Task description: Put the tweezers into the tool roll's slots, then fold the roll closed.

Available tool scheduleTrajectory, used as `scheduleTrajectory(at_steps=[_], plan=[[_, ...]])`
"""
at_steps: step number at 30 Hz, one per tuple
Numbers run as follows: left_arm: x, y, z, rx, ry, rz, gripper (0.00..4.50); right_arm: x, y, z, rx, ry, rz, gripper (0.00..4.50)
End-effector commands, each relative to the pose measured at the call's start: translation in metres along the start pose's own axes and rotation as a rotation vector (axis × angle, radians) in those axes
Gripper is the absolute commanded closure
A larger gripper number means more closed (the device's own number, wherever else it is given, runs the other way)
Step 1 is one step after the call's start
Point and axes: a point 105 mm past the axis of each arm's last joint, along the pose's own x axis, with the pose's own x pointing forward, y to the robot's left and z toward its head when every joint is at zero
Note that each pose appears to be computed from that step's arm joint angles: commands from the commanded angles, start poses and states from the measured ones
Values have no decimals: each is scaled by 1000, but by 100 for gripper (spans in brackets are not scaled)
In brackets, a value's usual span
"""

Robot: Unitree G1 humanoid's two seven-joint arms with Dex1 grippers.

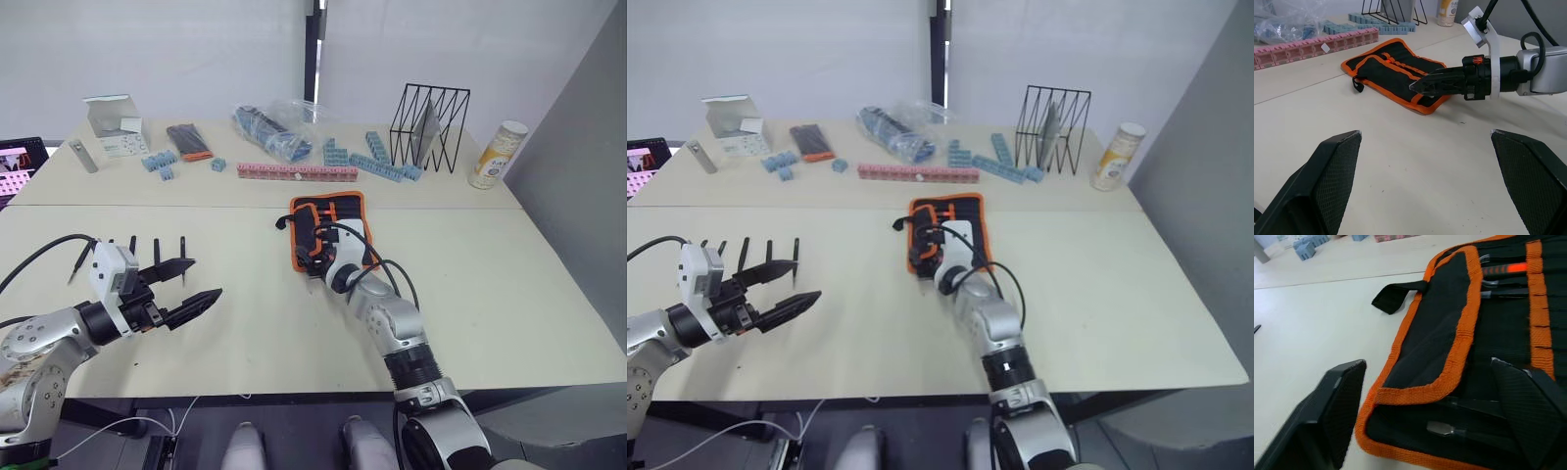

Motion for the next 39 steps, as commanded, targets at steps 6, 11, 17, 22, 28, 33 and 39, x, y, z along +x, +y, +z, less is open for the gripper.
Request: scheduleTrajectory(at_steps=[6, 11, 17, 22, 28, 33, 39], plan=[[0, -1, 10, 40, -18, -8, 0, 5, 41, 13, 64, -55, 114, 322], [0, 0, 10, 41, -15, -7, 0, 5, 39, 15, 66, -64, 107, 446], [0, 0, 9, 40, -13, -9, 0, 5, 37, 18, 41, -76, 112, 446], [2, 2, 8, 38, -12, -2, 0, -1, 46, 18, -189, -64, 212, 446], [6, 8, 2, 59, 33, -18, 0, -23, 43, 7, -467, -12, 343, 446], [15, 21, -5, 156, 96, -109, 0, -53, 31, -5, -634, 32, 439, 446], [49, 40, -6, 428, 157, -267, 0, -84, 28, -18, -840, 32, 554, 446]])
